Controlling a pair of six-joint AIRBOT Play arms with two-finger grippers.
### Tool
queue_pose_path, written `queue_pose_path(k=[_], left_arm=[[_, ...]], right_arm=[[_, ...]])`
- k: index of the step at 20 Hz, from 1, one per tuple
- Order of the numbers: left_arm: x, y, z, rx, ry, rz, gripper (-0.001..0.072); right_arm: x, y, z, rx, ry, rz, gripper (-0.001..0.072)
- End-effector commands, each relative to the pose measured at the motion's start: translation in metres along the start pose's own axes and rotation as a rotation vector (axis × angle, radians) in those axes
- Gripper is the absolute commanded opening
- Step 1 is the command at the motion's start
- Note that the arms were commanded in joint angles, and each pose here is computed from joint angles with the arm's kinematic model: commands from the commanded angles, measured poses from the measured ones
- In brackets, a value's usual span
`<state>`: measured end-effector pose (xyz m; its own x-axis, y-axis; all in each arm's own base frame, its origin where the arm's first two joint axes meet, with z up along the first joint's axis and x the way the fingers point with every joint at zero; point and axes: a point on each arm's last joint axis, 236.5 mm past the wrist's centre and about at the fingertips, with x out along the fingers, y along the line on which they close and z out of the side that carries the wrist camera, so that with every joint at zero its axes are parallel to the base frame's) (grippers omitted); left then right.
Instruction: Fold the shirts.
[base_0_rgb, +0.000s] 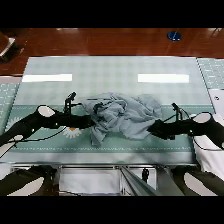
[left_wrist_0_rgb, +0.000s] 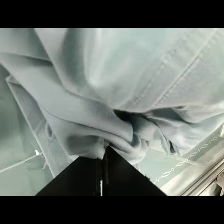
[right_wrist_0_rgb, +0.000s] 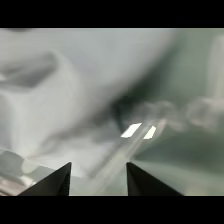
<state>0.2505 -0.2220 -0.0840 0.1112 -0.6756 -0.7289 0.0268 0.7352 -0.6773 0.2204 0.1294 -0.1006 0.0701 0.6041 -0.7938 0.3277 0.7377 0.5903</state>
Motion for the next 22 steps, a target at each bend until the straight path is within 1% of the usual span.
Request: queue_pose_path(k=[1, 2, 3, 4, 6, 8, 11, 13, 15, 17, 20, 22], left_arm=[[0.000, -0.001, 0.001, 0.000, -0.001, -0.002, 0.0013], [0.000, 0.000, 0.001, 0.000, -0.001, -0.002, 0.0013], [0.000, -0.001, 0.001, 0.001, -0.002, -0.003, 0.0013], [-0.001, -0.003, 0.003, 0.005, -0.007, -0.005, 0.0013], [-0.016, -0.017, 0.022, 0.030, -0.048, -0.036, 0.0013], [-0.058, -0.053, 0.064, 0.097, -0.175, -0.095, 0.0013], [-0.176, -0.131, 0.135, 0.248, -0.521, -0.183, 0.0013], [-0.264, -0.177, 0.157, 0.341, -0.754, -0.209, 0.0013], [-0.353, -0.221, 0.154, 0.449, -0.973, -0.215, 0.0013], [-0.419, -0.250, 0.135, 0.531, -1.135, -0.202, 0.0013], [-0.488, -0.272, 0.093, 0.615, -1.332, -0.138, 0.0013], [-0.512, -0.275, 0.066, 0.649, -1.430, -0.053, 0.0013]], right_arm=[[0.032, 0.026, 0.012, -0.037, 0.014, 0.003, 0.0395], [0.038, 0.032, 0.012, -0.056, 0.033, 0.000, 0.0341], [0.041, 0.040, 0.013, -0.085, 0.047, 0.001, 0.0196], [0.040, 0.053, 0.015, -0.156, 0.052, 0.016, 0.0012], [0.017, 0.090, 0.027, -0.279, 0.052, 0.065, 0.0018], [-0.035, 0.137, 0.056, -0.426, -0.045, 0.079, 0.0017], [-0.166, 0.220, 0.109, -0.615, -0.402, 0.066, 0.0017], [-0.268, 0.269, 0.112, -0.735, -0.645, 0.042, 0.0017], [-0.353, 0.299, 0.089, -0.831, -0.828, -0.007, 0.0017], [-0.412, 0.312, 0.052, -0.899, -0.966, -0.045, 0.0017], [-0.460, 0.309, -0.002, -0.945, -1.102, -0.086, 0.0017], [-0.479, 0.289, -0.031, -0.919, -1.153, -0.150, 0.0017]])
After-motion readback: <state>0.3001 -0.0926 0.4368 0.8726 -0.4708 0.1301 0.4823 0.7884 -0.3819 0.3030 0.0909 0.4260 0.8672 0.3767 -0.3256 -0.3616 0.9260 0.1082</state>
